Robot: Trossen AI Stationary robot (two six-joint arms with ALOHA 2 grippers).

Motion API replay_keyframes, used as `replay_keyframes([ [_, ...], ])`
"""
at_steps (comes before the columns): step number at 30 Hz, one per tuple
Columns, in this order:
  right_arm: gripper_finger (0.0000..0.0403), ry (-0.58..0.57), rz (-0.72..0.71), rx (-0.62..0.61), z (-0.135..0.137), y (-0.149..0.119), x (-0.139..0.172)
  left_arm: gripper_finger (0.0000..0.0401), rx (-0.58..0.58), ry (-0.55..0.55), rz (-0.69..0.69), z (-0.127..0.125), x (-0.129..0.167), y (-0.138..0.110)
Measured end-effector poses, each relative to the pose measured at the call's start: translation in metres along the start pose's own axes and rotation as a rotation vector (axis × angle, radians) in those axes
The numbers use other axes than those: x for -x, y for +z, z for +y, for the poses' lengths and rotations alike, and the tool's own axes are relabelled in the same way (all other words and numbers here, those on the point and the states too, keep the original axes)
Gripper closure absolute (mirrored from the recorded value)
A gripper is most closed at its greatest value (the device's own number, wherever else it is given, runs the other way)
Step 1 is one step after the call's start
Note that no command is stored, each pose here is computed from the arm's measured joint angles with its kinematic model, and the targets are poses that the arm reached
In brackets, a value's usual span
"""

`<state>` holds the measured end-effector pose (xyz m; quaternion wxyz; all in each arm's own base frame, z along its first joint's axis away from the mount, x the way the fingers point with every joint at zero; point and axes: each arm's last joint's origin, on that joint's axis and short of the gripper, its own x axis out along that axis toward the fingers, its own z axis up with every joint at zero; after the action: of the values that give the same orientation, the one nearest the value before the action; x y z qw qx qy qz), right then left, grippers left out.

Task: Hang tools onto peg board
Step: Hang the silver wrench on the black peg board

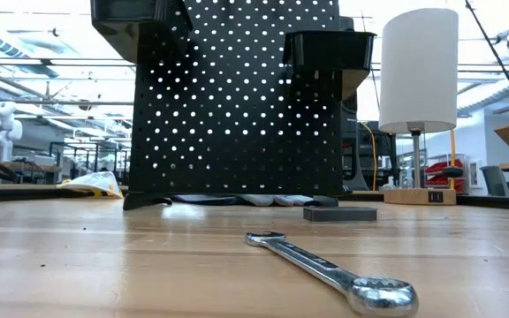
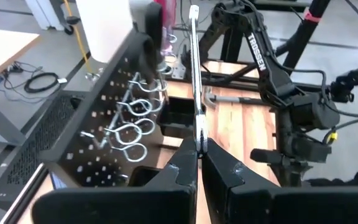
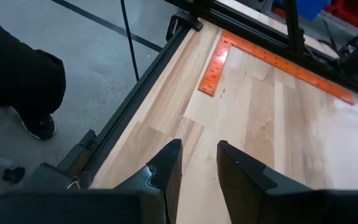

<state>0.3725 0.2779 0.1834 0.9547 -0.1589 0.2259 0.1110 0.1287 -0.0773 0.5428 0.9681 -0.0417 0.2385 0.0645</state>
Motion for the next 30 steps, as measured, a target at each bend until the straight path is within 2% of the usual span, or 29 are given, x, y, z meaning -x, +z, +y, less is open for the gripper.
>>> replay_keyframes([
  [3,0.031,-0.01,-0.03,0.038,-0.004,0.008,0.006,0.039,-0.012,-0.009,0.022,-0.007,-0.007,0.0],
  [9,0.031,-0.13,-0.185,0.102,-0.027,0.054,0.046,0.039,-0.052,-0.082,0.112,-0.026,-0.025,-0.002],
  [15,0.031,-0.2,-0.411,-0.016,-0.061,0.107,0.114,0.039,-0.106,-0.164,0.235,-0.053,-0.053,-0.007],
  [22,0.031,-0.208,-0.565,-0.091,-0.087,0.136,0.175,0.039,-0.147,-0.216,0.369,-0.084,-0.088,-0.016],
  [26,0.031,-0.231,-0.558,-0.11,-0.1,0.137,0.178,0.039,-0.167,-0.211,0.417,-0.097,-0.105,-0.022],
  [30,0.031,-0.232,-0.477,-0.156,-0.109,0.128,0.165,0.039,-0.181,-0.186,0.45,-0.106,-0.122,-0.026],
])
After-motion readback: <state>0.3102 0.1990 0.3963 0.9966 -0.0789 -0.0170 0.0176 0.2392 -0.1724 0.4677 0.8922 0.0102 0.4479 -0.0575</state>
